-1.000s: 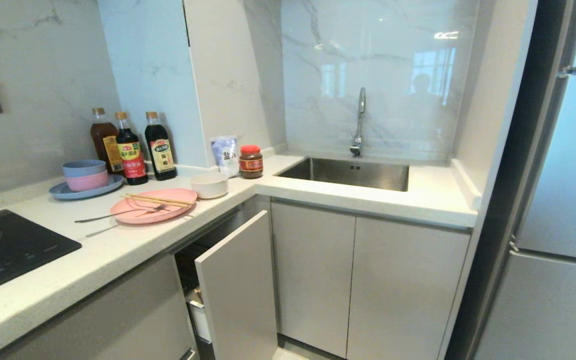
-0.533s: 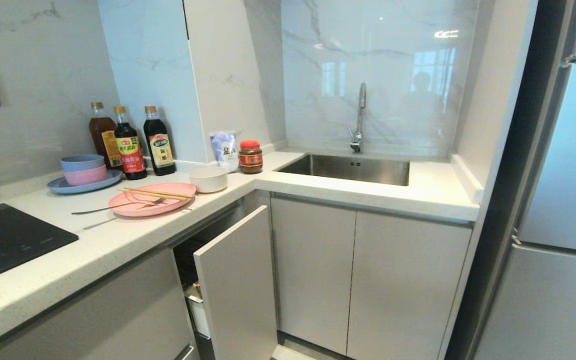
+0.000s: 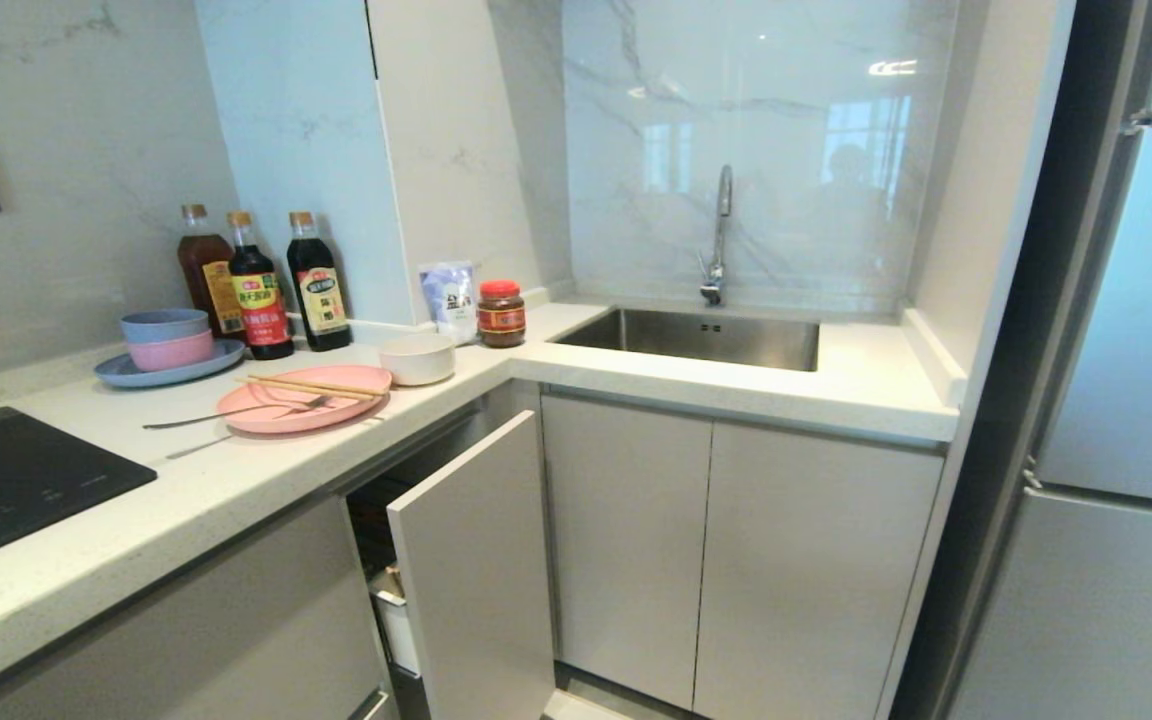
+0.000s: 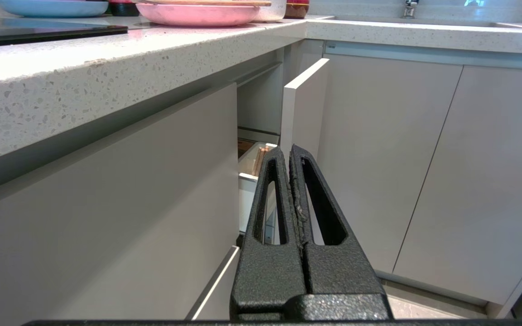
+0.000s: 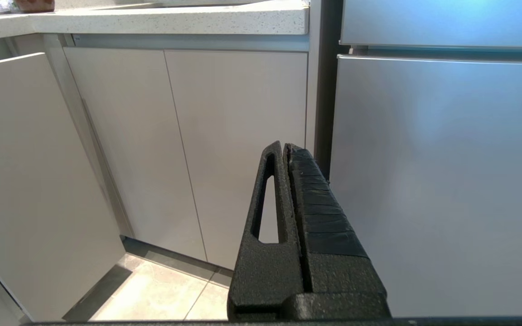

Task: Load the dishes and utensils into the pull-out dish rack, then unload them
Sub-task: Open the cupboard

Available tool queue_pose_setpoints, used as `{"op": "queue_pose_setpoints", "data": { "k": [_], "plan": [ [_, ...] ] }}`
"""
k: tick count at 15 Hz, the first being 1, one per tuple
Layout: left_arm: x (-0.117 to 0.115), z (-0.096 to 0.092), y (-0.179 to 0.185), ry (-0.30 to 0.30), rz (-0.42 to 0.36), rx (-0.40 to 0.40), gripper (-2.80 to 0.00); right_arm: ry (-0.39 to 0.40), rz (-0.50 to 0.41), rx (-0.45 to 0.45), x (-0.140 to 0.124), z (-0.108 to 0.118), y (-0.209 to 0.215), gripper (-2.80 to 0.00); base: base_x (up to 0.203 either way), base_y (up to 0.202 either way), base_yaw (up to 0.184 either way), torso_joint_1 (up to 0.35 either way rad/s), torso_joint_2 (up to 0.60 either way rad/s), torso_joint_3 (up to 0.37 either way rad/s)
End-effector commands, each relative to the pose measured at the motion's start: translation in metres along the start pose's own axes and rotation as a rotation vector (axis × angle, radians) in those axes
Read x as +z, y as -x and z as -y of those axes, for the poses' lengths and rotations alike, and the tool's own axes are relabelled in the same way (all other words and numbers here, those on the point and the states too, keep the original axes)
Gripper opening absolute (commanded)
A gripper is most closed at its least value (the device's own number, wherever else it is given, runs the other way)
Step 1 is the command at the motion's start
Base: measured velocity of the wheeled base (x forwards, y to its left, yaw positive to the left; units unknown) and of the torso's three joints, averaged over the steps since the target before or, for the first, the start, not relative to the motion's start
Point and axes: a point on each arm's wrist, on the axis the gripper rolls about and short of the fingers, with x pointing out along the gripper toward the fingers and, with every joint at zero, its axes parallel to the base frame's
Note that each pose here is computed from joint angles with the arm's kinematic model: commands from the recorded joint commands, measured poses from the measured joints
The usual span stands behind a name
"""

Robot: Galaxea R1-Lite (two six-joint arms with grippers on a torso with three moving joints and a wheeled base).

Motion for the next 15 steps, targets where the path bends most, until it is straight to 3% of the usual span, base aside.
{"op": "queue_pose_setpoints", "data": {
  "k": [1,13,15],
  "plan": [
    [0.0,0.0,-0.0001,0.0,-0.001,0.001,-2.8,0.0,-0.001,0.0,0.0001,0.0,-0.0001,-2.8,0.0,0.0,0.0,0.0,0.0,0.0],
    [0.0,0.0,-0.0001,-0.001,-0.001,0.001,-2.8,-0.001,-0.001,0.0,0.0001,0.0,-0.0001,-2.8,0.0,0.0,0.0,0.0,0.0,0.0],
    [0.0092,-0.0001,0.0026,-0.045,0.033,0.004,-2.8,0.001,-0.001,0.0,0.0001,0.0,-0.0001,-2.8,0.0,0.0,0.0,0.0,0.0,0.0]
  ]
}}
